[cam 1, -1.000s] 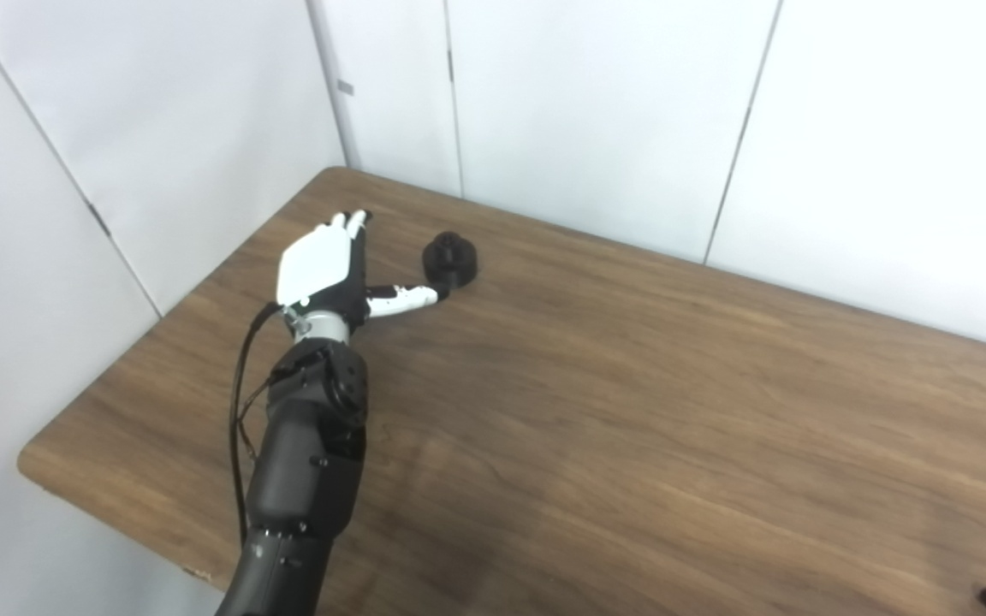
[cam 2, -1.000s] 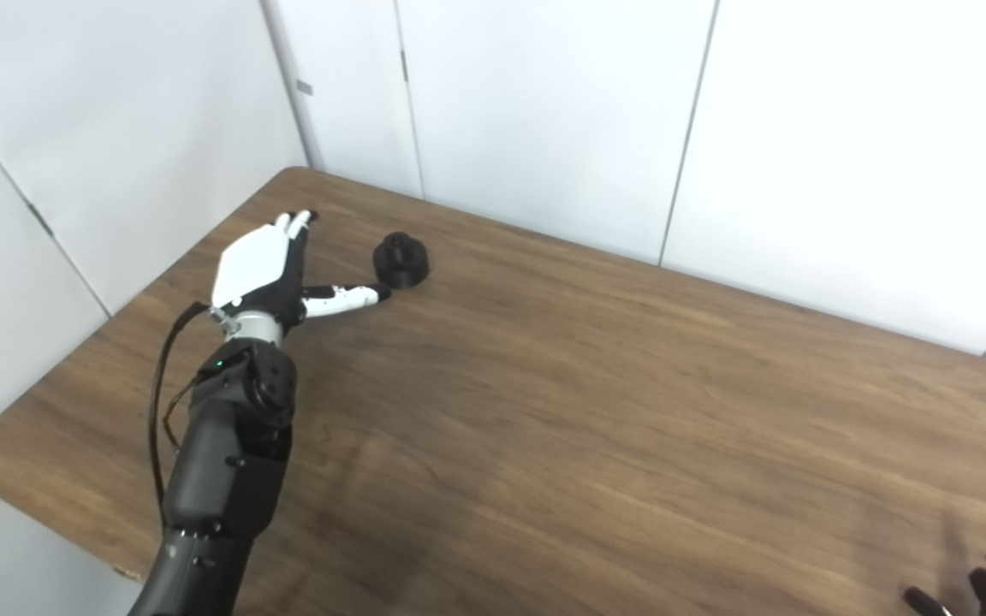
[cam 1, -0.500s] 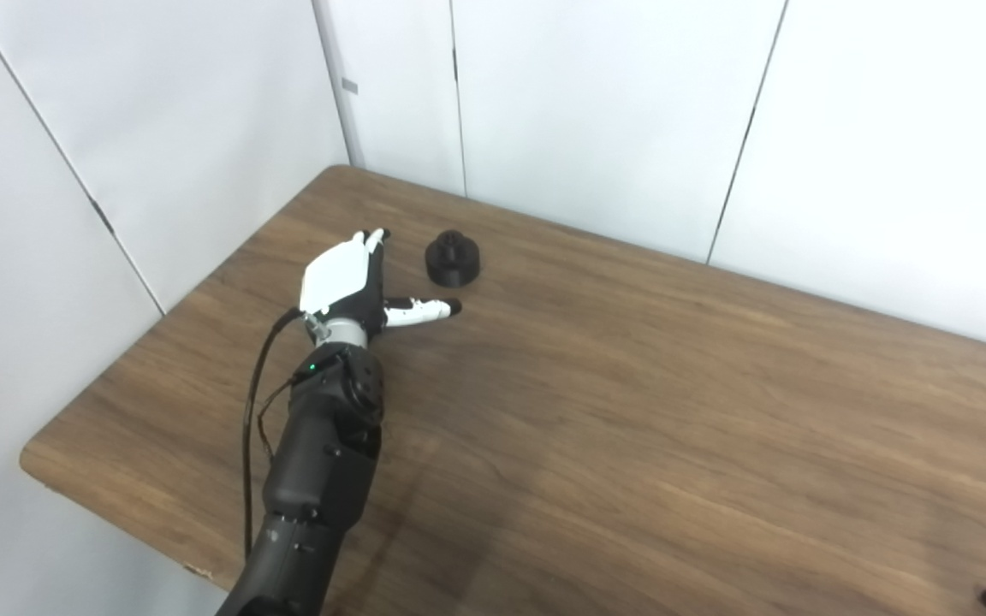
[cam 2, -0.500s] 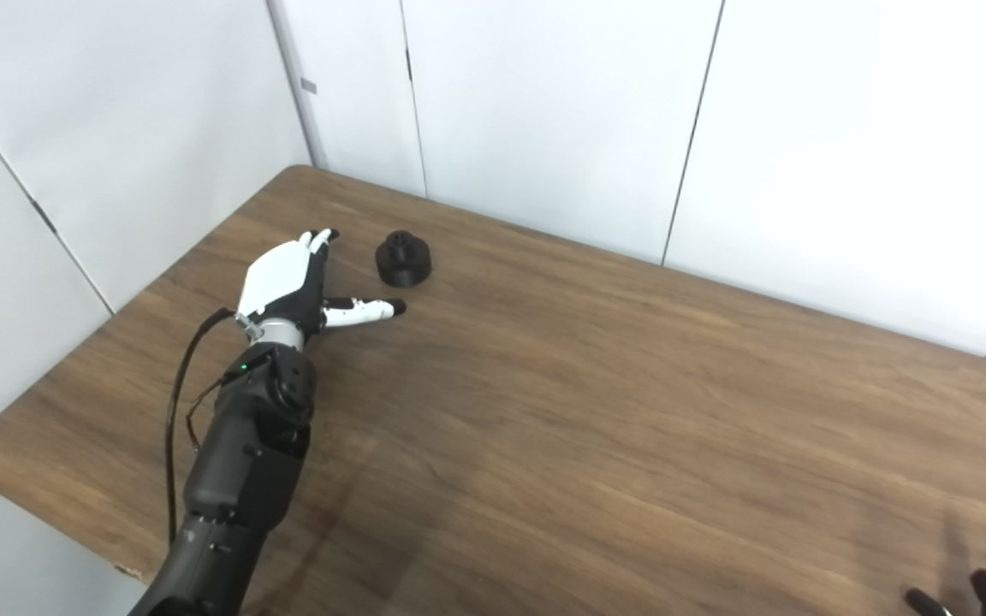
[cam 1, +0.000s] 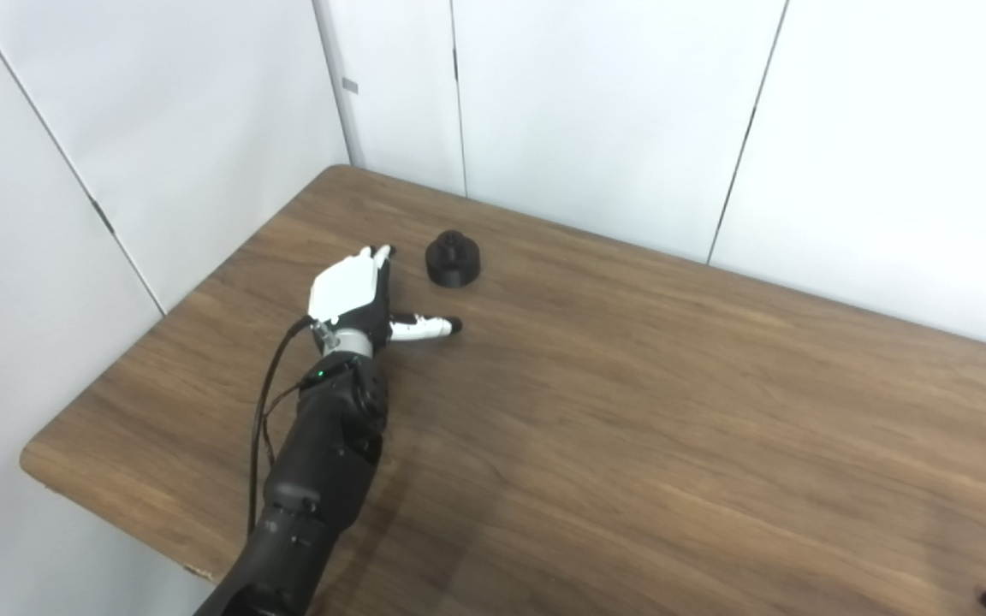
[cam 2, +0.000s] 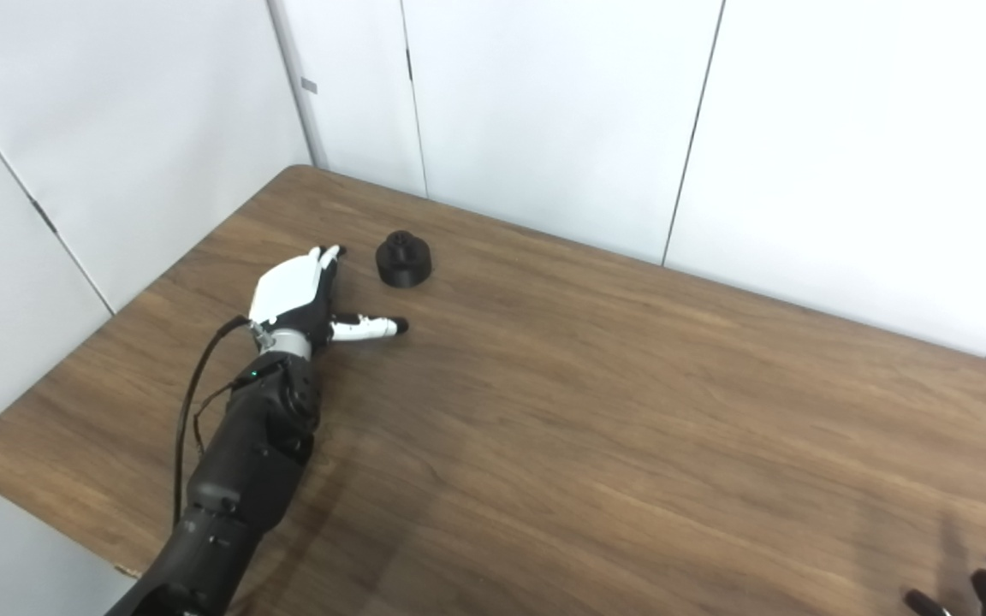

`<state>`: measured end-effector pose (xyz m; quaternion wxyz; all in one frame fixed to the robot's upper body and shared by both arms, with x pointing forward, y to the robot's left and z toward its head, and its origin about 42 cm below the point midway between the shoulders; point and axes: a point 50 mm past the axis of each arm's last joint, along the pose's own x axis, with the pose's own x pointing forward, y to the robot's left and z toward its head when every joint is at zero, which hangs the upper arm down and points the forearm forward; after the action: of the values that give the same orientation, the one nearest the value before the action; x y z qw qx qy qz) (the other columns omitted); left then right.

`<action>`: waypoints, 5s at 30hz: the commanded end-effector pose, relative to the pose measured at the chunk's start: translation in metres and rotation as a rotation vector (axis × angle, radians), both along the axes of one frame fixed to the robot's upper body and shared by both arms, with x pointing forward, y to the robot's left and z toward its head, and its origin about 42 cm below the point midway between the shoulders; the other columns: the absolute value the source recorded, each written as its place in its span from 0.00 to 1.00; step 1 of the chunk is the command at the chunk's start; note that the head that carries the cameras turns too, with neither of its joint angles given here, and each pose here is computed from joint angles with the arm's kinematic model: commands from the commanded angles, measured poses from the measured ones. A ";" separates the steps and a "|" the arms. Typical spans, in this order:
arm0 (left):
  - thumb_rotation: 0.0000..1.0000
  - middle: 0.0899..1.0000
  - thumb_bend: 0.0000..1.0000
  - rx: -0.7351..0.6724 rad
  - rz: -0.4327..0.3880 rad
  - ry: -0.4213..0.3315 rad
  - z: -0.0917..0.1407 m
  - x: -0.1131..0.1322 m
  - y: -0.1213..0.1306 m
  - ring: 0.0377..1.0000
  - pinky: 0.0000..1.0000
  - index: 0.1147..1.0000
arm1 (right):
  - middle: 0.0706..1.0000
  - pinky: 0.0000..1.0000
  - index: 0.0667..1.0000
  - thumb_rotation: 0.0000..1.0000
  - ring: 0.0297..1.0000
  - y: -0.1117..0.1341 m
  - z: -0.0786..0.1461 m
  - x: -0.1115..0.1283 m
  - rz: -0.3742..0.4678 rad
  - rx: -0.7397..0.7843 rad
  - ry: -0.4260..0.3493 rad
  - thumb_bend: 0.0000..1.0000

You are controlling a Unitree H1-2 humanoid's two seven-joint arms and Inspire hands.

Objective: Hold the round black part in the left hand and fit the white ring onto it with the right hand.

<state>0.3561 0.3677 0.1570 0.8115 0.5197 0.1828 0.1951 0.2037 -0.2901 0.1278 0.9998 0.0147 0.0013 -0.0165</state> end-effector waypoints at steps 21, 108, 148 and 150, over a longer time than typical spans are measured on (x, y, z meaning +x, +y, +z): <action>0.54 1.00 1.00 -0.025 0.027 -0.080 0.015 0.042 0.011 1.00 1.00 0.96 | 1.00 0.91 1.00 0.87 1.00 -0.010 -0.027 -0.051 -0.013 -0.065 0.105 0.52; 0.04 0.87 0.51 -0.172 -0.109 -0.358 0.005 0.081 -0.010 0.87 1.00 0.41 | 1.00 0.90 1.00 0.91 1.00 0.002 -0.027 -0.070 -0.034 -0.166 0.080 0.65; 0.05 0.84 0.51 -0.120 -0.846 -0.274 -0.018 0.014 -0.160 0.87 1.00 0.41 | 1.00 0.90 0.96 0.77 1.00 0.044 -0.009 -0.058 -0.057 0.033 0.052 0.57; 0.05 0.84 0.51 -0.124 -0.865 -0.261 -0.019 0.009 -0.163 0.87 1.00 0.41 | 1.00 0.90 0.95 0.76 1.00 0.047 -0.006 -0.058 -0.062 0.044 0.054 0.59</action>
<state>0.3659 0.2117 0.1246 0.8785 0.4583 -0.1050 -0.0853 0.2078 -0.2563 0.1387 0.9995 -0.0019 -0.0306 -0.0081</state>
